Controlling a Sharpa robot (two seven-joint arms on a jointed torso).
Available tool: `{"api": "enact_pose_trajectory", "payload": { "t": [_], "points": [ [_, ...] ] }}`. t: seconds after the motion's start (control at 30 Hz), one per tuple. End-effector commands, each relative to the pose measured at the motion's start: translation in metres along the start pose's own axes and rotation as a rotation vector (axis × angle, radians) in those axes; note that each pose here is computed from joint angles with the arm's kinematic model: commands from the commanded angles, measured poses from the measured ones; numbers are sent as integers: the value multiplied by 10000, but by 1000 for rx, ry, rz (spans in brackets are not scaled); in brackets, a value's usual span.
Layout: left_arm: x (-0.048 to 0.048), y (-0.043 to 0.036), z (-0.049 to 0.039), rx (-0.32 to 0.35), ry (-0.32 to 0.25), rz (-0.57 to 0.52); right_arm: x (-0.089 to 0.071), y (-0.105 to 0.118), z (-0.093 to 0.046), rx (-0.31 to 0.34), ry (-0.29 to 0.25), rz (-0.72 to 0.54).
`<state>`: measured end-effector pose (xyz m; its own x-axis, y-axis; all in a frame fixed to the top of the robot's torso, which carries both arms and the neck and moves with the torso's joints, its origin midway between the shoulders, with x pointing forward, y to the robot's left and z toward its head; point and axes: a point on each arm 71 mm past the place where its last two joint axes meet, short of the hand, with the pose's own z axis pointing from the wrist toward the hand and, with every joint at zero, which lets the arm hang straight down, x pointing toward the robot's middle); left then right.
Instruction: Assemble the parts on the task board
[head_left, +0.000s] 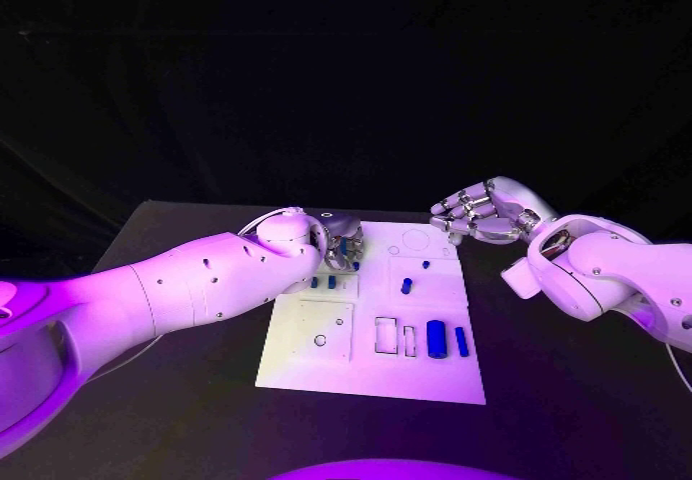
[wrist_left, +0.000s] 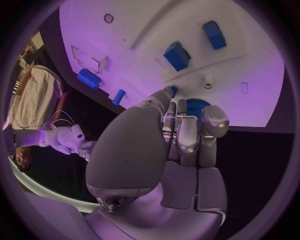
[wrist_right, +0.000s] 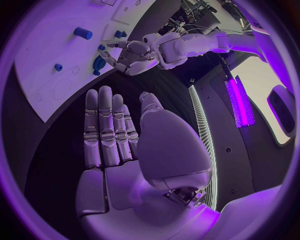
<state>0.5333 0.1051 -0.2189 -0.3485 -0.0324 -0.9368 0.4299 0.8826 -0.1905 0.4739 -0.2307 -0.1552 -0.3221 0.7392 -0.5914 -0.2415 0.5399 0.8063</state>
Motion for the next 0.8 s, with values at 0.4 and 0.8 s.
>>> {"api": "enact_pose_trajectory", "payload": {
  "t": [0.4,0.8],
  "points": [
    [70,-15,51,5,18,-14,32,22,3,-14,20,-1],
    [101,-18,70,11,28,-27,42,27,12,-16,24,0]
  ]
}}
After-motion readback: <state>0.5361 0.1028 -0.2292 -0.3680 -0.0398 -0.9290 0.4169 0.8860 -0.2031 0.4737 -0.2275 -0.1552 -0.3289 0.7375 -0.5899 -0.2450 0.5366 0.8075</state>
